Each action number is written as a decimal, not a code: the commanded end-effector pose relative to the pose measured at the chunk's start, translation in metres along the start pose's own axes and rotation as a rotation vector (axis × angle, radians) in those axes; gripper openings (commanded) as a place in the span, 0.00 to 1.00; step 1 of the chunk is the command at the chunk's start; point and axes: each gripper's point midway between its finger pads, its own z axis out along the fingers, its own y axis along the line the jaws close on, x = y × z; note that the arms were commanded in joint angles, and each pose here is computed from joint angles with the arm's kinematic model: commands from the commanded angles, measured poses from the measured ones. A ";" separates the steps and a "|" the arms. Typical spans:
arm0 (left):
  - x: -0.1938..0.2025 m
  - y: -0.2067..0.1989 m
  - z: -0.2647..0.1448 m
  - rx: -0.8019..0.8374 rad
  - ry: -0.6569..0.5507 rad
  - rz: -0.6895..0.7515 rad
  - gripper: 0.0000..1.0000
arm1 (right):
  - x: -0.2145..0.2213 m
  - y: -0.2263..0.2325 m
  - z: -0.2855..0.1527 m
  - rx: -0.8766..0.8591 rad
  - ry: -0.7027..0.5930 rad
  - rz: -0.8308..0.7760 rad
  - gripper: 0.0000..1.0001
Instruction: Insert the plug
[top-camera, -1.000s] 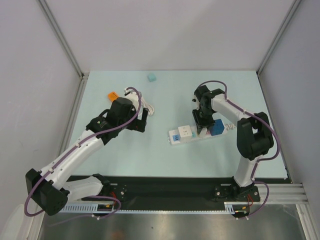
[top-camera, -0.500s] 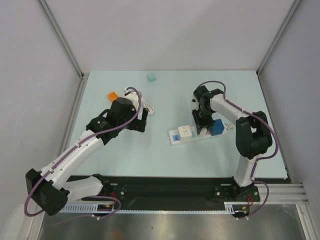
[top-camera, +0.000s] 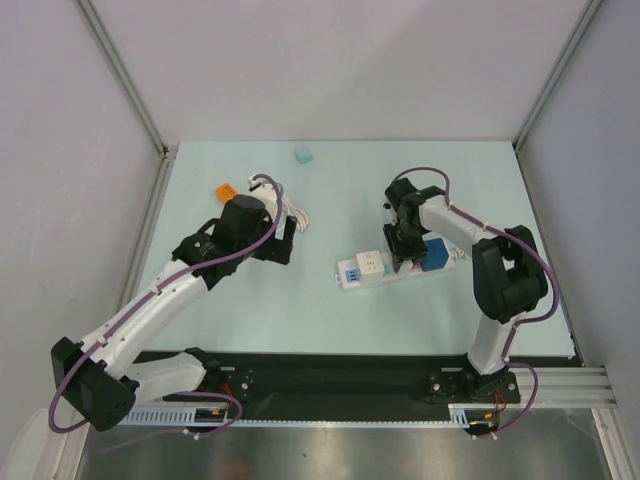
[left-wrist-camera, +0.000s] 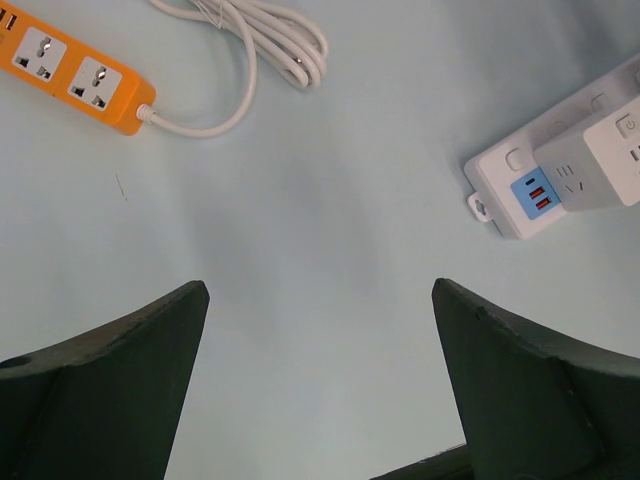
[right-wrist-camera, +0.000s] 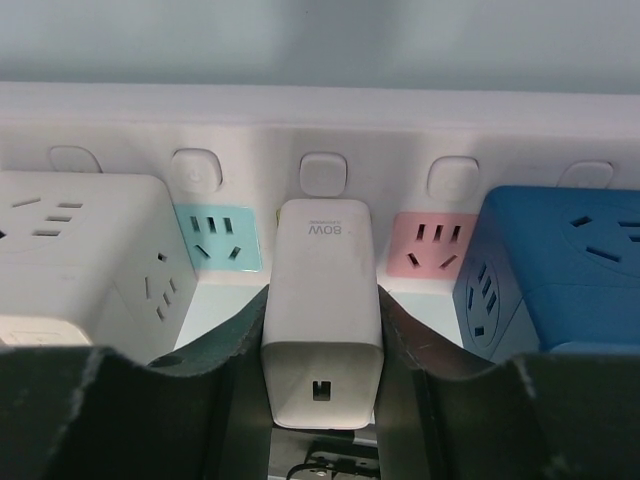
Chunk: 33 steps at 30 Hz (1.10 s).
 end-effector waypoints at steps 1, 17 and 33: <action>-0.008 0.002 -0.002 -0.005 -0.030 0.009 1.00 | 0.031 -0.006 0.055 0.044 0.147 0.004 0.00; -0.008 0.004 -0.003 -0.012 -0.031 0.011 1.00 | 0.037 -0.017 0.073 0.118 0.233 -0.014 0.00; -0.010 0.017 -0.002 -0.082 -0.050 -0.036 1.00 | -0.011 -0.046 0.051 0.212 0.132 0.043 0.32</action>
